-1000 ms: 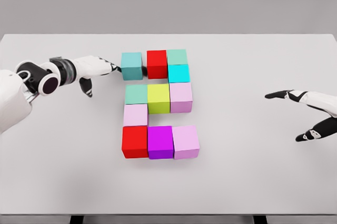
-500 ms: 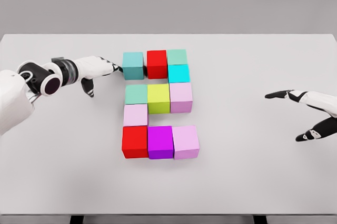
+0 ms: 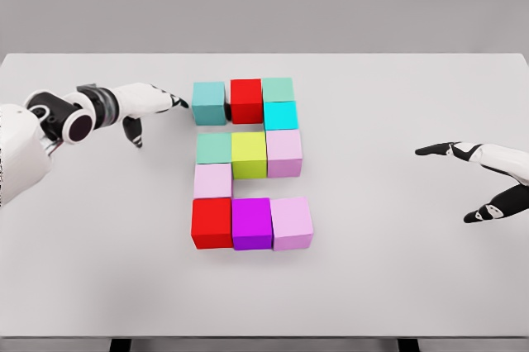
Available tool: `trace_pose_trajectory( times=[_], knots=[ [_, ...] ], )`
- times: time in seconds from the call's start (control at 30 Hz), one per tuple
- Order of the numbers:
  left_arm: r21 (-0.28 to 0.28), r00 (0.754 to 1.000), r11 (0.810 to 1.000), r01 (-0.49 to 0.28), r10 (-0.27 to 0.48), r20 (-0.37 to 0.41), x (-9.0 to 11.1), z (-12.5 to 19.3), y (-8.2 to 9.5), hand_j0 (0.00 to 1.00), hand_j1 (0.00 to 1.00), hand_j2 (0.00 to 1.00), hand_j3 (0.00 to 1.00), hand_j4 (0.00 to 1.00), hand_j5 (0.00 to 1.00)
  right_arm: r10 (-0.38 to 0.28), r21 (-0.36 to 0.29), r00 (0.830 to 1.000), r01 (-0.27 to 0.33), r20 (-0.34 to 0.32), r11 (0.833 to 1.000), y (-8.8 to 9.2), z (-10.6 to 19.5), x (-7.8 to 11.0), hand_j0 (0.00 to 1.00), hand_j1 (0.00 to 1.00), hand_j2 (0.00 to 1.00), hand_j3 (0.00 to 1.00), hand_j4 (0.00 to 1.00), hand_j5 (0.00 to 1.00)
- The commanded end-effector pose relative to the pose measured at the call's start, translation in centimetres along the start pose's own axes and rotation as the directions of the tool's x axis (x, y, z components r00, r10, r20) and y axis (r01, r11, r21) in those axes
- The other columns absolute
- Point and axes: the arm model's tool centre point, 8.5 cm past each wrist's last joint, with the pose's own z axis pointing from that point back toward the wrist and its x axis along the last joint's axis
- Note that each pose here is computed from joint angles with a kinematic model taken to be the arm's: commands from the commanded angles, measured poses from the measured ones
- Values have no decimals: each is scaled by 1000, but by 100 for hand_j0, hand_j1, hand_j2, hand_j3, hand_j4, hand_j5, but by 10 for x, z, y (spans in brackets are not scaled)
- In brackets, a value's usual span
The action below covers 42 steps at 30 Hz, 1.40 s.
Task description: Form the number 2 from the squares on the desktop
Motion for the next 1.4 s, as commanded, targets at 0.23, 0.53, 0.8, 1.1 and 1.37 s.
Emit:
trace_pose_trajectory(
  times=[0.23,0.53,0.8,1.1,1.37],
  knots=[
    [3,1000,1000,0,0,12,8,-7,2,100,100,100,100,100,100,-6,-4,1000,6,1,1000,-1,0,0,100,100,100,100,100,100],
    [7,1000,1000,3,-3,25,15,-9,4,100,100,100,100,100,100,-5,-6,1000,5,0,1000,-1,1,0,100,100,100,100,100,100],
    [9,1000,1000,4,-4,27,16,-9,4,100,100,100,100,100,100,-5,-6,1000,5,0,1000,-1,1,0,100,100,100,100,100,100],
    [11,1000,1000,3,-4,29,16,-9,5,100,100,100,100,100,100,-6,-5,1000,6,0,1000,-1,1,0,100,100,100,100,100,100],
    [7,1000,1000,1,-1,22,13,-8,4,100,100,100,100,100,100,-5,-4,1000,5,-1,1000,-1,1,0,100,100,100,100,100,100]
  ],
)
